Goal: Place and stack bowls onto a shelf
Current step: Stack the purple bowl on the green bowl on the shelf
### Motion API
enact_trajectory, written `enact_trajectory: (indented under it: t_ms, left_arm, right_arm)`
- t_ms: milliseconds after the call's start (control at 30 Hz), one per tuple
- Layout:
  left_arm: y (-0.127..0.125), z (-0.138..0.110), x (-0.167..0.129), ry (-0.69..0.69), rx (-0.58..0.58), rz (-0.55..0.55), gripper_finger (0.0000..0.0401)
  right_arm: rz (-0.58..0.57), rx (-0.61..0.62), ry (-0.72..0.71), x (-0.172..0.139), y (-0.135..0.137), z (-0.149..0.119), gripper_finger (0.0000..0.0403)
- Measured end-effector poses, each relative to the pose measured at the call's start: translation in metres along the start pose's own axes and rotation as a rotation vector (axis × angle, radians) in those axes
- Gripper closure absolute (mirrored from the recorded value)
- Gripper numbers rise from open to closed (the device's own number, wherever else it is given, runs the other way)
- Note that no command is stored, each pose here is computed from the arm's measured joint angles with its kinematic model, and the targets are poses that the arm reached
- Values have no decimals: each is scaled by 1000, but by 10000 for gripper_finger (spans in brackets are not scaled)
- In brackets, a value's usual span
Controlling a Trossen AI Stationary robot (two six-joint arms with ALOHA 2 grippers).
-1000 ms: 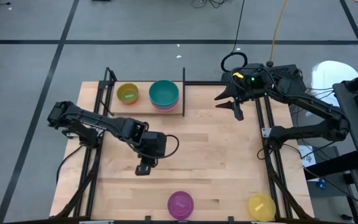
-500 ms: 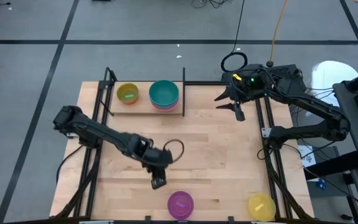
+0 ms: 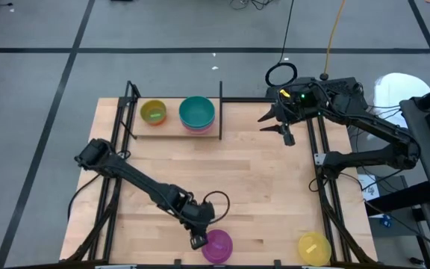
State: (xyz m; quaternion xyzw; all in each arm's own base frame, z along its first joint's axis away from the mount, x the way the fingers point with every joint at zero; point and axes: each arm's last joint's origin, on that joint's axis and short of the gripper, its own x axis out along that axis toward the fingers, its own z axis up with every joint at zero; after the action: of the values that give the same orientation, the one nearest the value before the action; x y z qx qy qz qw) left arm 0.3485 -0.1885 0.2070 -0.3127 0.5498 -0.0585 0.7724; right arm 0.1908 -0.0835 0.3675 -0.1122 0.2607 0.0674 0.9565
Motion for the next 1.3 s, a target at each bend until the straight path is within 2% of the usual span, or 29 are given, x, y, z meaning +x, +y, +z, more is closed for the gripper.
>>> enact_trajectory:
  t_ms: [267,633,833,1100,1300]
  left_arm:
    - [9,-4,24,24,23,71,334]
    - [8,-1,25,2,17,55,334]
    - [8,0,25,-37,0,81,334]
    - [5,2,25,-62,-19,51,334]
    - [9,0,32,-52,-24,79,334]
  right_arm:
    - [7,-16,12,-4,3,-1,268]
    - [1,-23,0,-11,7,-1,268]
    - [-1,-25,-3,-12,7,0,268]
    - [-1,-25,-3,-12,7,0,268]
    - [-1,-24,-3,-12,7,0,268]
